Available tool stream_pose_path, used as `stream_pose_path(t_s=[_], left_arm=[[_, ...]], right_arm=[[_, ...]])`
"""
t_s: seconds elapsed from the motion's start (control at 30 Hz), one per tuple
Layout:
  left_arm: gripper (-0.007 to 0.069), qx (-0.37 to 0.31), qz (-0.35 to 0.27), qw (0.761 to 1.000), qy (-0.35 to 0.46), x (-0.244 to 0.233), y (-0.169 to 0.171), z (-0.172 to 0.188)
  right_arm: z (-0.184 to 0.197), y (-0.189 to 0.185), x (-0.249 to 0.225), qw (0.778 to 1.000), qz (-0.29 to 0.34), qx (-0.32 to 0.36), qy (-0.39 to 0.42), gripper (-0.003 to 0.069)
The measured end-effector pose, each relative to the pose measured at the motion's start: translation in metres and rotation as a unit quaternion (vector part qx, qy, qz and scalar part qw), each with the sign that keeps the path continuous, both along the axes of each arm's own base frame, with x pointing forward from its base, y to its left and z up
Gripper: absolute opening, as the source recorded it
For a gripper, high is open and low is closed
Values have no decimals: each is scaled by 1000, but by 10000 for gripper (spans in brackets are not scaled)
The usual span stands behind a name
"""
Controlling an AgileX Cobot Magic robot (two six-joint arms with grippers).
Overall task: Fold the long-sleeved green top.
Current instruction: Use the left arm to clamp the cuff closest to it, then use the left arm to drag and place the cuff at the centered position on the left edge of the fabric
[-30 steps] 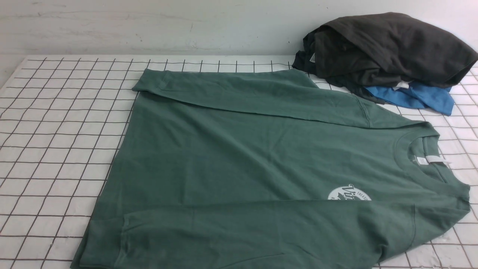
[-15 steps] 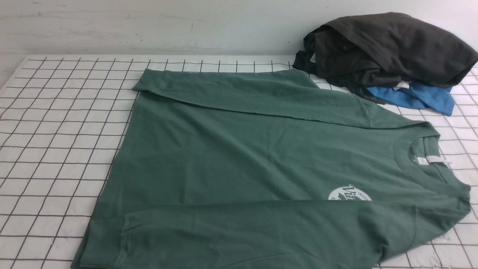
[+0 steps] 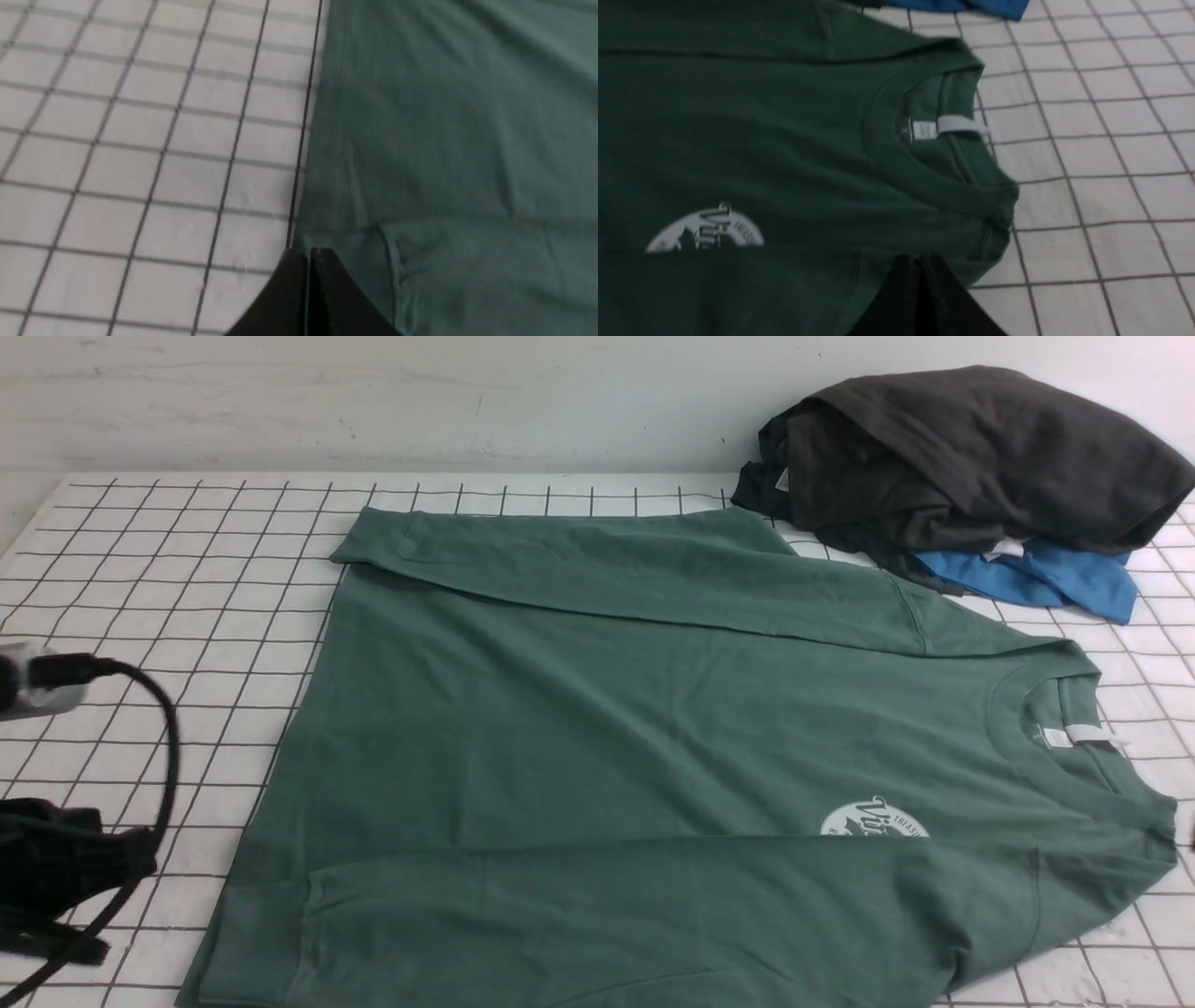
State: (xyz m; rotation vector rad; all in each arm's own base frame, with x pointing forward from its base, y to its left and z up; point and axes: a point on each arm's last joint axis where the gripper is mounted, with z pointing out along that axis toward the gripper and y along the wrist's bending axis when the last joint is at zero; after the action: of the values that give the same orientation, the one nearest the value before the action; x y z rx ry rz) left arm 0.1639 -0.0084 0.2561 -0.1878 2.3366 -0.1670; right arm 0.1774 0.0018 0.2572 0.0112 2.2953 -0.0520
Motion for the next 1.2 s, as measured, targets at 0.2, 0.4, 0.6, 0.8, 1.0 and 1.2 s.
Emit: stream_pose_path(t_s=[0.2,0.4,0.6,0.8,1.0,1.2], left_arm=[[31,3,-78,987,139,49,-12,-14],[244,3,-111,966,231,88,-16,-43],[405,6,-112,945,308,119,-16,-87],[269,8,-112,939,325,125,-16,-101],[34,11,-114,949,295,123,-15,-82],[20,27,-131,974,182,130,-22,-16]], right_arm=[[-7,44,40,983,144,-38,107,-15],[-6,66,56,972,196,-32,122,-15],[-9,68,58,969,209,-32,130,-15],[-10,68,58,968,214,-36,130,-15],[-10,68,58,967,215,-38,130,-15],[-10,68,59,967,216,-39,126,-15]])
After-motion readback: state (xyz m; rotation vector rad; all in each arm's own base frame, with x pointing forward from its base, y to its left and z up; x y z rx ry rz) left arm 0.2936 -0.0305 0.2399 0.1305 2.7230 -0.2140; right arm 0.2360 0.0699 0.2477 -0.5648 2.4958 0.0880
